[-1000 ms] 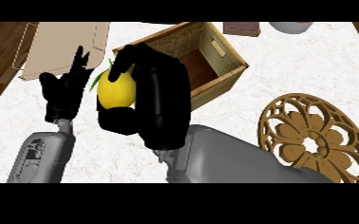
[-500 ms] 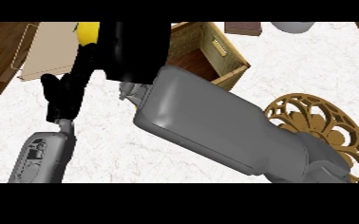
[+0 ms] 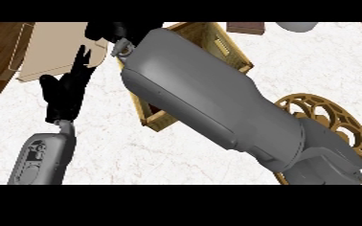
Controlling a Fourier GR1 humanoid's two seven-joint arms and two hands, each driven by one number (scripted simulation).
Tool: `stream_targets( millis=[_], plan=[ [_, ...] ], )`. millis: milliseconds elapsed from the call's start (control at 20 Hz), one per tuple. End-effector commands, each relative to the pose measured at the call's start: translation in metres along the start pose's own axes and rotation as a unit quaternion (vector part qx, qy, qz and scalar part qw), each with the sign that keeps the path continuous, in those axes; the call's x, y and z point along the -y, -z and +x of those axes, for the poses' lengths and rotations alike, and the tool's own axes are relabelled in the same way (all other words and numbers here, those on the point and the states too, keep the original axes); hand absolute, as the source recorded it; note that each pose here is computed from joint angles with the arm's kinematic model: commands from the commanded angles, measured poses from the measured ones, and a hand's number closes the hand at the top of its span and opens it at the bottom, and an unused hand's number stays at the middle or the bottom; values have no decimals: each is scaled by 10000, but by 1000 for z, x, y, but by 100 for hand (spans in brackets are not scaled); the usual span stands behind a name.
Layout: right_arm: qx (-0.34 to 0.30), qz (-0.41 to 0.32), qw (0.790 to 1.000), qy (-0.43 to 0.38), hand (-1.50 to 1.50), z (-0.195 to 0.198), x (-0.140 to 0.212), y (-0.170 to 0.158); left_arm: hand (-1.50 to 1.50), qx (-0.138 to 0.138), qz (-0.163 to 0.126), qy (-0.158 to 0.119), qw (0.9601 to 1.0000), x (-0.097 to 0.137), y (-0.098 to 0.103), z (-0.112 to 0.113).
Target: Pick the lemon from the placemat and place it in the basket
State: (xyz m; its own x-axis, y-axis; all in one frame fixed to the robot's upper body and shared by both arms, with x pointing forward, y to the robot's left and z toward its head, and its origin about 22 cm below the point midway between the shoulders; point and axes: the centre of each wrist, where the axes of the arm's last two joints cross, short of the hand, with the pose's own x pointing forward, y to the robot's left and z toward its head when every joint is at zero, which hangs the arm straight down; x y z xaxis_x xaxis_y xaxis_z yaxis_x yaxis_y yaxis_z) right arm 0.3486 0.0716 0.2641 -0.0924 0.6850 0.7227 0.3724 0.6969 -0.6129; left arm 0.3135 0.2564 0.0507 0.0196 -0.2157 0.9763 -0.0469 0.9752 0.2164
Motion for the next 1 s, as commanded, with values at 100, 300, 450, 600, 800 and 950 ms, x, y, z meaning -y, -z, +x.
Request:
stream_targets(
  millis=[100,300,450,600,800,950],
  plan=[
    [-990,27,9950,-123,150,5,-4,18,0,-24,180,-26,9998,-10,5,5],
    [-1176,127,9930,-29,150,-14,-16,18,0,14,107,-70,9999,-6,0,1],
    [-1184,238,9927,34,150,-11,-15,21,0,-134,218,-90,9996,-20,6,-3],
    [-1215,245,9915,401,150,-27,-17,33,0,-64,313,-113,9994,-21,3,11],
    [96,187,9753,-2197,150,-53,-42,25,0,-157,280,-15,9995,-13,-7,-6],
    [580,121,9591,-2767,150,-39,-32,34,0,-164,353,-11,9992,-26,-5,-2]
  ],
)
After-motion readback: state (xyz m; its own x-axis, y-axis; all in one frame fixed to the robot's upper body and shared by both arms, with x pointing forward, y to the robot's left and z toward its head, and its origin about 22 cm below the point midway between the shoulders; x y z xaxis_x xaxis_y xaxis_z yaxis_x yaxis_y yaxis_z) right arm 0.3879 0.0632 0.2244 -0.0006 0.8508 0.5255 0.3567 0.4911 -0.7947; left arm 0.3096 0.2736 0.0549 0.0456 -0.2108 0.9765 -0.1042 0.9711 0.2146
